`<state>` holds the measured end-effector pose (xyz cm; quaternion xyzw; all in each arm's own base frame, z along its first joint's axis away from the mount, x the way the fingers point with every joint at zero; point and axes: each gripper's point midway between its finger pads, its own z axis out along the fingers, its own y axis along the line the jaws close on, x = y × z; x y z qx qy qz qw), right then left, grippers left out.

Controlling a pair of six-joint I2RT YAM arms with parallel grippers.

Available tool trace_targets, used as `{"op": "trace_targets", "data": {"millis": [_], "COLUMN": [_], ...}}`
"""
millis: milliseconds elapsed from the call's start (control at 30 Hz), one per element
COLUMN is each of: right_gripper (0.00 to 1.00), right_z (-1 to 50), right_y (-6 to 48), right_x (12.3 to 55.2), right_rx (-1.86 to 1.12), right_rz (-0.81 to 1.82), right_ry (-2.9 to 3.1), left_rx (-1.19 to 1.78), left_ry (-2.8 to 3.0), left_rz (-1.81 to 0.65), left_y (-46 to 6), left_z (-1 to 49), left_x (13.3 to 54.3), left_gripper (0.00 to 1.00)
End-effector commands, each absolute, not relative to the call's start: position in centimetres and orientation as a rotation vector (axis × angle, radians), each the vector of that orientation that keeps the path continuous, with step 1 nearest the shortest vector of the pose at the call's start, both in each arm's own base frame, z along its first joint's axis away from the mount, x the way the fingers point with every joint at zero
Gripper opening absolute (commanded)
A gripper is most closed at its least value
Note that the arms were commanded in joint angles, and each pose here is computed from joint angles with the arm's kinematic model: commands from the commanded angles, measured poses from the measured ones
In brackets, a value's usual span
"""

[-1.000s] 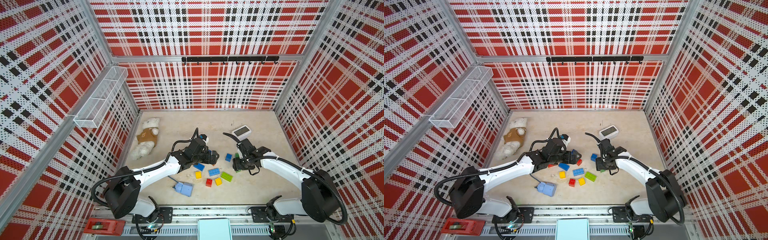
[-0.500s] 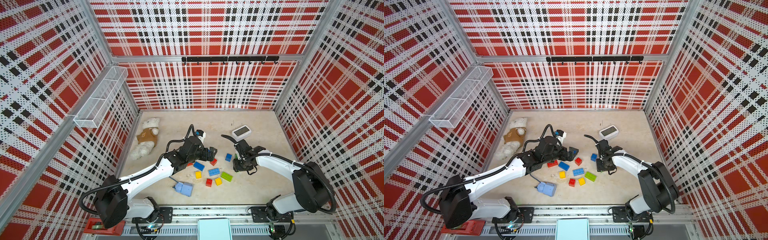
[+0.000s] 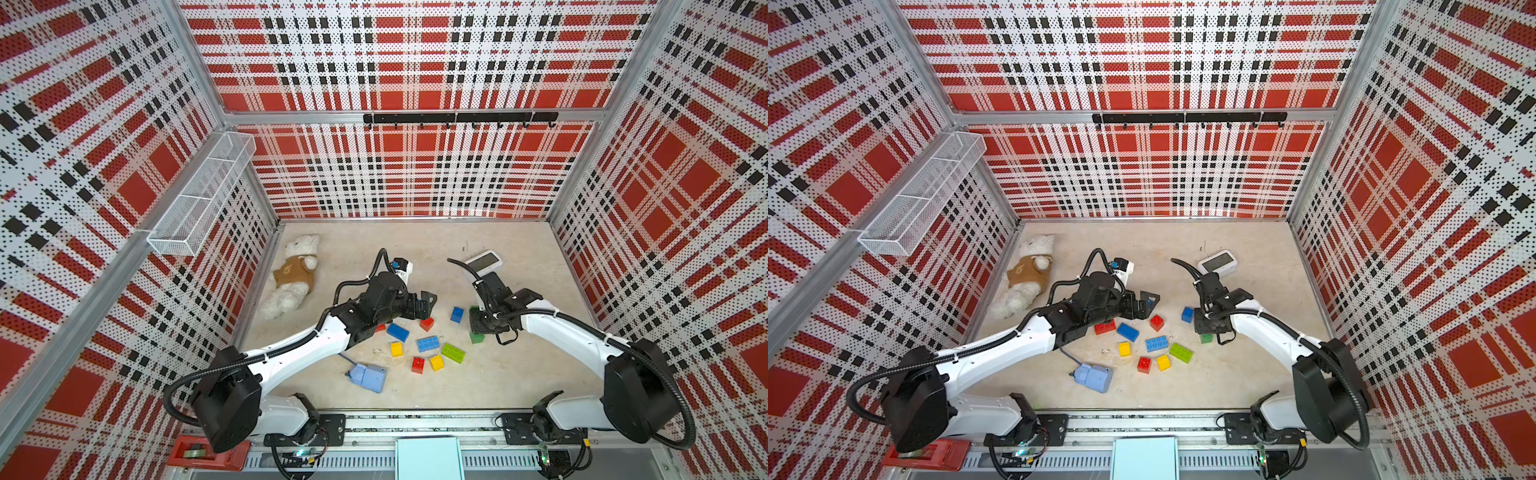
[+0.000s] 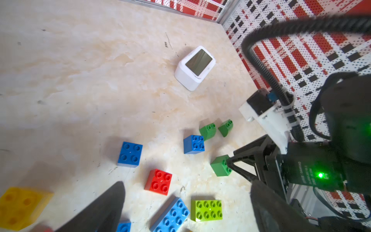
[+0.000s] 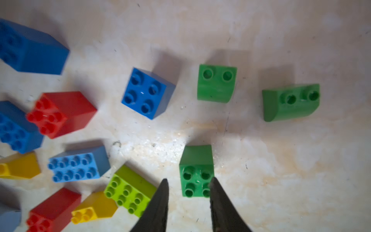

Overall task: Assemble a fork with lego
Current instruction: Pick up the lego brick from the center of the board.

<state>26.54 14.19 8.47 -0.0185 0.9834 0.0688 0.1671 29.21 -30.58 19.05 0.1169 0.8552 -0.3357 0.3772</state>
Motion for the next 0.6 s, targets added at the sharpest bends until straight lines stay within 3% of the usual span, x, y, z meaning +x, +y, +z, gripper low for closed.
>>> {"op": "trace_targets", "data": {"millis": [0,100,167,333,567], "right_gripper": [0.32,0.35,0.40,0.56,0.54], "right_z": [10.8,10.9,10.2,7.2,4.9], "right_y": [15.5,16.1,14.8,13.4,13.6], "right_x": [27.8,28.2,27.8,25.4,25.1], "right_rx": [0.123,0.146,0.084,-0.063,-0.080], "right_rz": [0.289,0.301,0.177,0.081,0.081], "right_ry": [2.733,2.727,2.764,2.864,2.904], "left_rx": [0.335,0.357,0.371,0.445,0.480], "left_ry": [2.176,2.181,2.177,2.189,2.233], "left_rz": [-0.982,-1.011,-1.009,-0.986,-0.968], "left_y": [-32.3,-33.0,-33.2,-33.6,-34.4], "left_z": [18.6,18.0,18.0,16.9,14.7], "left_x": [29.2,29.3,29.2,27.6,26.3], "left_gripper": [1.00,1.00,1.00,1.00,1.00]}}
